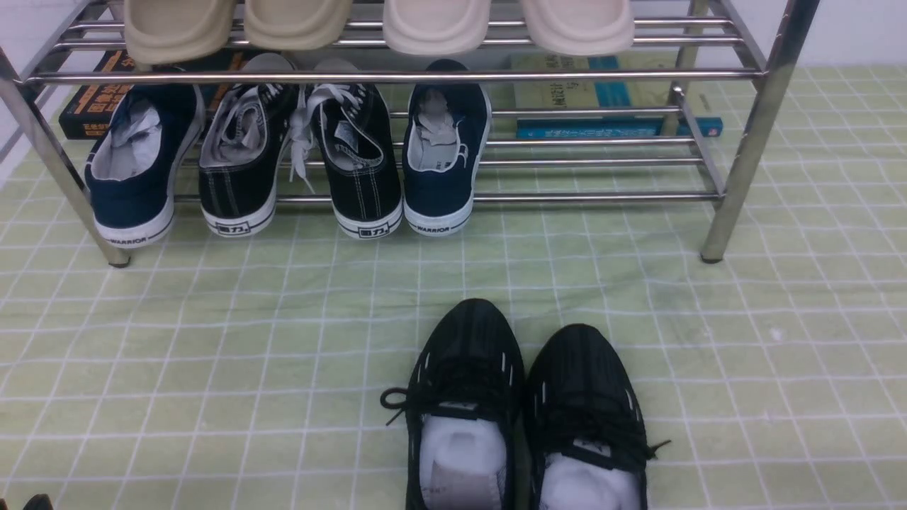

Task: Take the shoes off the shelf with your hand from the green coffee tablecloth.
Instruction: 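Grasp the leftmost shoe on the bottom shelf of the shoe rack with the left gripper, then set the held shoe down on the floor in front of the rack with the left gripper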

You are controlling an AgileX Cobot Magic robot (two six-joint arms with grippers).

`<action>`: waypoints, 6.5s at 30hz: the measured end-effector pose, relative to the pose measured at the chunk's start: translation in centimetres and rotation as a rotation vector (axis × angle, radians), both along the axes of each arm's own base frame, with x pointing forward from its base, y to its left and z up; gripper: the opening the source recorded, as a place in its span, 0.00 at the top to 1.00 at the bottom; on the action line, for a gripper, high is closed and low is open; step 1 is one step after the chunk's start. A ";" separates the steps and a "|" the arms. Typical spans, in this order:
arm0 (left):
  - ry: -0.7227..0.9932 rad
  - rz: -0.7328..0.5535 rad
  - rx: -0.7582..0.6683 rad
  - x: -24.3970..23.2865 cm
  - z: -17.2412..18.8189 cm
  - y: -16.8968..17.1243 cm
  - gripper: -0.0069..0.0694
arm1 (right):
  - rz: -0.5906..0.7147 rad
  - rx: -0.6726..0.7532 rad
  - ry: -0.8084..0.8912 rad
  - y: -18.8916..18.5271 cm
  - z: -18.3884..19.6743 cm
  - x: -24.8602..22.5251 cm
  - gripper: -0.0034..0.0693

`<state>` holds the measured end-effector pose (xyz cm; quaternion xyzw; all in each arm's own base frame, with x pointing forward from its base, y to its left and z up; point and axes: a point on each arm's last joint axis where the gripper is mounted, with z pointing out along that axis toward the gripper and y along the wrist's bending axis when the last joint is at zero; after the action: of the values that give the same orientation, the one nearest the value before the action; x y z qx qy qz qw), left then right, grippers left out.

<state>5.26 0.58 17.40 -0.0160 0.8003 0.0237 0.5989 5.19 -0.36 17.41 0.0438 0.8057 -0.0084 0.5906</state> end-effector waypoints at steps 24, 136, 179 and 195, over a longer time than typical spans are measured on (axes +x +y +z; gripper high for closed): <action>0.000 0.000 0.000 0.0 0.0 0.0 0.59 | 0.000 -0.001 0.000 0.0 0.0 0.0 0.63; 0.583 0.049 -0.256 30.1 16.7 -2.8 0.90 | 0.000 -0.001 0.000 0.0 0.0 0.0 0.63; 0.615 0.120 -0.477 11.6 5.0 -2.3 0.89 | 0.000 -0.001 0.000 0.0 0.0 0.0 0.63; 0.633 0.128 -0.491 11.1 4.3 -2.3 0.71 | 0.000 -0.001 0.000 0.0 0.0 0.0 0.63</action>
<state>16.38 -1.76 21.66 -0.2002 0.9245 -0.1274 0.2984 5.19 -0.36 17.41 0.0434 0.8057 -0.0087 0.5906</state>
